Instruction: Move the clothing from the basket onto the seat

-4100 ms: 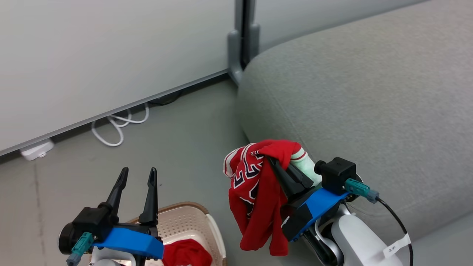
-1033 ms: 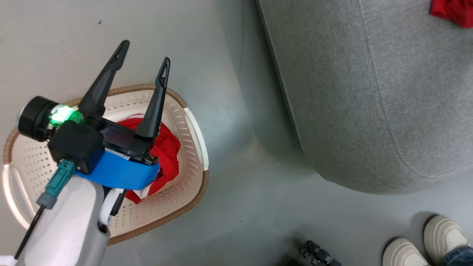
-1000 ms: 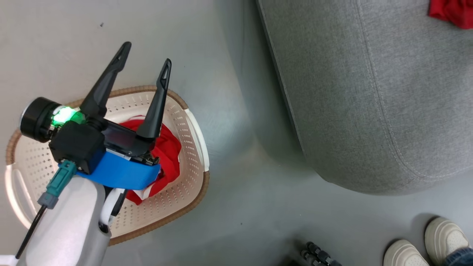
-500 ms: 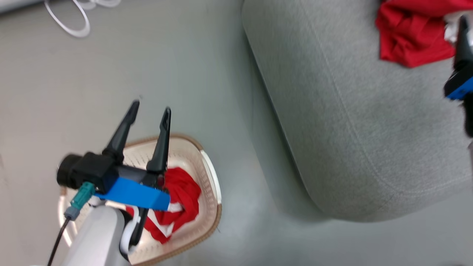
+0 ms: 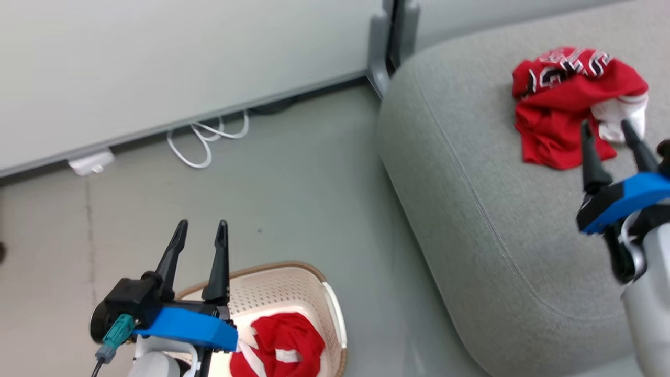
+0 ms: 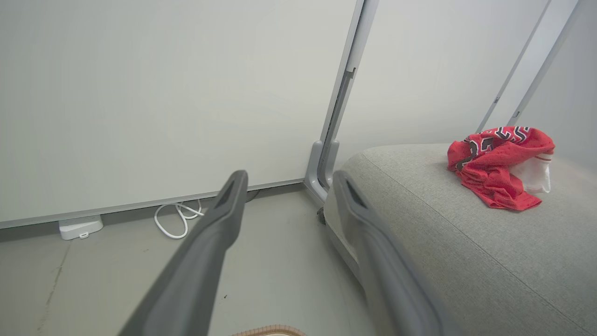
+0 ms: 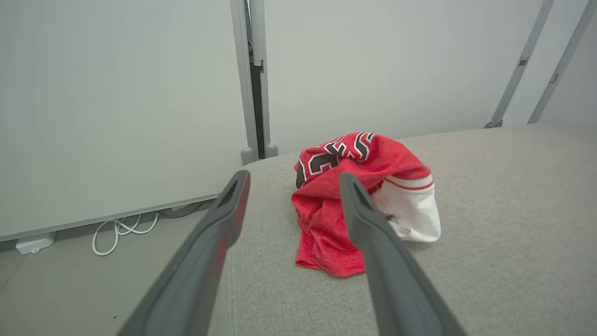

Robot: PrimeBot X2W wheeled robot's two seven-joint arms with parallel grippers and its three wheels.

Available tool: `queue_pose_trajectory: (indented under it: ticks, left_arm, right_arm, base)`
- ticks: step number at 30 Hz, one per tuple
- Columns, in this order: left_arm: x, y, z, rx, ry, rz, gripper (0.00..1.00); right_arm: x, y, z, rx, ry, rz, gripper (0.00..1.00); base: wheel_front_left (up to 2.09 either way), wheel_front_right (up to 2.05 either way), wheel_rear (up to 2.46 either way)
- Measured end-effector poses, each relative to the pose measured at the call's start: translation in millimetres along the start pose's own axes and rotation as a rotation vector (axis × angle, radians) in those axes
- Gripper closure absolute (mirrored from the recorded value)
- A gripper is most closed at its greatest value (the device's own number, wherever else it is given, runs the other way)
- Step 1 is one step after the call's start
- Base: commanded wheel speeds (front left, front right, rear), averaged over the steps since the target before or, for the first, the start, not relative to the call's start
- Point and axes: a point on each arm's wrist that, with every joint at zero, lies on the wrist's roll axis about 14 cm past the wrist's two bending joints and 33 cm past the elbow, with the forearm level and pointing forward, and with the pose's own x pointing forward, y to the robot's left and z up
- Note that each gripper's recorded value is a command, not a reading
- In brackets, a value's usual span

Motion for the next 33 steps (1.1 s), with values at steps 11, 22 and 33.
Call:
queue_pose_trajectory:
  ticks: [11,22,33]
  left_arm:
    - [-42,40,17,0.028,-0.042,0.159,0.0]
    - [-77,70,21,0.033,-0.049,0.29,0.0]
    - [-101,82,24,0.027,-0.064,0.355,0.0]
  right_arm:
    - [-38,77,2,0.062,-0.072,0.154,0.0]
    - [-73,137,-14,0.062,-0.049,0.278,0.0]
    - [-94,162,-21,0.104,-0.016,0.356,0.0]
  base:
    - [0.0,0.0,0.0]
    - [0.0,0.0,0.0]
    - [0.0,0.0,0.0]
